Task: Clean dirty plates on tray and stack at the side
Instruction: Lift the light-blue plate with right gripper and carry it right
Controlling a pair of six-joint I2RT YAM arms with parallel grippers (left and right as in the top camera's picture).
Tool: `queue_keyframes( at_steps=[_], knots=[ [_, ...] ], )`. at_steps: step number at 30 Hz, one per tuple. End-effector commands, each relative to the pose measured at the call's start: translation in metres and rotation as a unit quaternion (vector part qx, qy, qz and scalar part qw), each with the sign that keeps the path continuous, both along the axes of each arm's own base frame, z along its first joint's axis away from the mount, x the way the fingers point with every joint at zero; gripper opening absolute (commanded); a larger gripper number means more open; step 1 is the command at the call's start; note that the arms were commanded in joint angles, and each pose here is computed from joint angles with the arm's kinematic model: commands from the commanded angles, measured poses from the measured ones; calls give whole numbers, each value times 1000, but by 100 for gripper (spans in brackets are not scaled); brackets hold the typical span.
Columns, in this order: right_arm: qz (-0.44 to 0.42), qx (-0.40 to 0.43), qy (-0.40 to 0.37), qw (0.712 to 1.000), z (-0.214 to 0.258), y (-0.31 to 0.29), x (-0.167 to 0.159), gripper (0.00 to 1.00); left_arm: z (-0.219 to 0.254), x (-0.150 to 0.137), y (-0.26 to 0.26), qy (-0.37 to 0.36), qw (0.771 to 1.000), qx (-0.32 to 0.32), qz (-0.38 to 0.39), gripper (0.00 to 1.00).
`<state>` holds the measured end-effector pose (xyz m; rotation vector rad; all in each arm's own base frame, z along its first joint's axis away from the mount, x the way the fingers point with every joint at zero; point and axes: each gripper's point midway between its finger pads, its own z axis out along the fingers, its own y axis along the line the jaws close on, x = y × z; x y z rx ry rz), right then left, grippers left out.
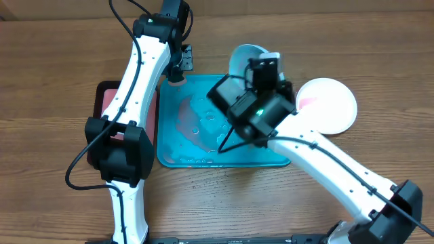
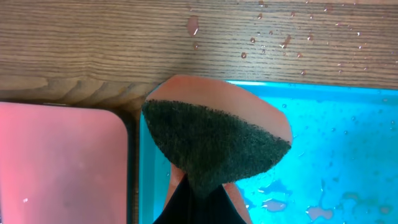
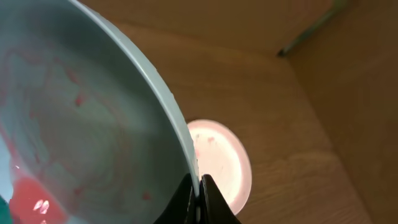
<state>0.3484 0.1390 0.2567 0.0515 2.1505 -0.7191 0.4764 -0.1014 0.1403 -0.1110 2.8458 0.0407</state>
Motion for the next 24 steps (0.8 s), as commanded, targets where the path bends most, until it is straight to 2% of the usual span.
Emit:
queue_keyframes(
  at_steps=[1,8,16,21,24],
  knots=[
    [-9,-58,-95,994,47,-2,-5,4,-2,0,0,3,1000,1,-9,4],
    [-12,-78,-150,986,66,5,-15,4,-2,0,0,2,1000,0,-9,4],
    [-28,-49,-159,986,60,-1,-22,4,-2,1,-1,-1,1000,0,-9,4],
    [-31,-74,-181,980,71,-6,-25,4,-2,1,-1,-1,1000,0,-9,4],
    [-31,-44,-165,985,61,-3,-25,4,-2,1,-1,-1,1000,0,-9,4]
  ],
)
